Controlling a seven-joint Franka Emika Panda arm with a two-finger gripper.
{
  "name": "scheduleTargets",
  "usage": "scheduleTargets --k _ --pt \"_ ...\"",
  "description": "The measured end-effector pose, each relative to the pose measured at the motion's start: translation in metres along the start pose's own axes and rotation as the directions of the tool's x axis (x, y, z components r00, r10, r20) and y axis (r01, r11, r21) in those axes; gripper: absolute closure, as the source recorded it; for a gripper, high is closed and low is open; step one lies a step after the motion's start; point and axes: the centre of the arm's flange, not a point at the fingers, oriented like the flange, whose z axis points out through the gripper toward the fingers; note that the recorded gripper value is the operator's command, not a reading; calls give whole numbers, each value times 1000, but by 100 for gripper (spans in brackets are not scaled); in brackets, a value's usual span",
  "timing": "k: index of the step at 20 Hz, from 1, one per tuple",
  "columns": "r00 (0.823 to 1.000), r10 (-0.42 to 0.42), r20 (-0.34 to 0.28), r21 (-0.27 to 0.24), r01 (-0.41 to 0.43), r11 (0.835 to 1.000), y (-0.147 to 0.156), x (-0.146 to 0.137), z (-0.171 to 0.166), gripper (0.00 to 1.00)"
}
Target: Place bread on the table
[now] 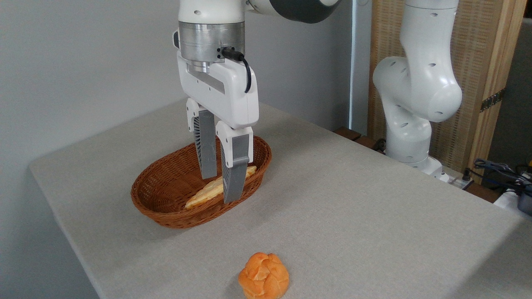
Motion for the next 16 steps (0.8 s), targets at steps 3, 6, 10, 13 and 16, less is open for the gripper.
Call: scheduleTargets --k 3,6,10,13,16 --pt "1000 6 0 -3 -6 1000 2 3 0 0" --pt "999 10 34 -52 -9 999 17 12 -2 0" --pt "993 -102 56 -115 108 987 26 31 -22 0" --pt "979 -192 65 -129 199 971 21 37 -16 0" --pt "962 -261 87 -133 270 953 28 50 -6 0"
